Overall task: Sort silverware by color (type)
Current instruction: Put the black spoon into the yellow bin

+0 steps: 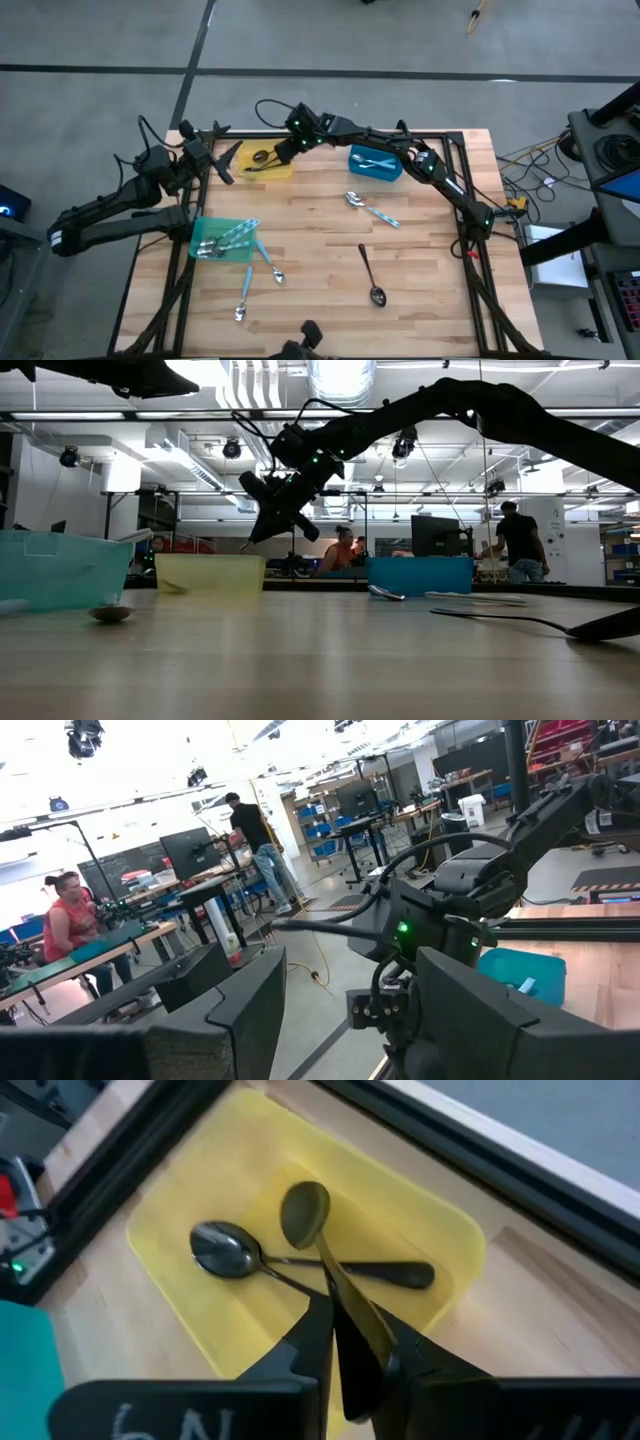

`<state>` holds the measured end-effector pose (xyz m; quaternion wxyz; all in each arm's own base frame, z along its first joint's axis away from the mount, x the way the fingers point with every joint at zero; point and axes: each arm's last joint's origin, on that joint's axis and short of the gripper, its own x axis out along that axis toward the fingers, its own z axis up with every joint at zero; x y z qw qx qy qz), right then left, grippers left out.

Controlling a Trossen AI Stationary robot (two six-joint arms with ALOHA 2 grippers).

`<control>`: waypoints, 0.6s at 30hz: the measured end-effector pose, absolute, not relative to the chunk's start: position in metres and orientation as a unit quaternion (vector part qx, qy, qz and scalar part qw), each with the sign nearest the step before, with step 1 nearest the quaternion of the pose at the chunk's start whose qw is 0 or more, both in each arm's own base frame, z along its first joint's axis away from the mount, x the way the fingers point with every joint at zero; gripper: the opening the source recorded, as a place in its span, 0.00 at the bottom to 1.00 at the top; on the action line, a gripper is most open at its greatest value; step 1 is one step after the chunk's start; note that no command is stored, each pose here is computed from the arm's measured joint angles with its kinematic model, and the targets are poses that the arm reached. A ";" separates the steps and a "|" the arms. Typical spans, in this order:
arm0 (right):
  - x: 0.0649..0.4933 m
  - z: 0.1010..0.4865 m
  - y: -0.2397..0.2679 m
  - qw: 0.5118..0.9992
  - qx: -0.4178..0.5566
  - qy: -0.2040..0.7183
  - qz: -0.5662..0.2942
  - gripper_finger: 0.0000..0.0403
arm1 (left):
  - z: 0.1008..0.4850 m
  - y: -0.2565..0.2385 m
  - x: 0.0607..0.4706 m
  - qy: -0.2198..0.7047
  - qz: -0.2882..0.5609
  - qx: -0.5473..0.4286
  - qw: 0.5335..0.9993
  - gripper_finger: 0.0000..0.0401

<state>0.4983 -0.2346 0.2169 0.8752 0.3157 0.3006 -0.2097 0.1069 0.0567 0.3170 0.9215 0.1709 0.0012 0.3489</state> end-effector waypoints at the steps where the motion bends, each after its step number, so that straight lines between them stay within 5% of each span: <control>1: 0.498 0.219 -0.235 0.877 0.316 0.297 -0.207 0.06 | 0.317 0.057 0.107 0.001 0.349 0.171 0.922 0.51; 18: 0.505 0.232 -0.235 0.901 0.333 0.252 -0.120 0.02 | 0.317 0.057 0.107 0.002 0.349 0.171 0.921 0.51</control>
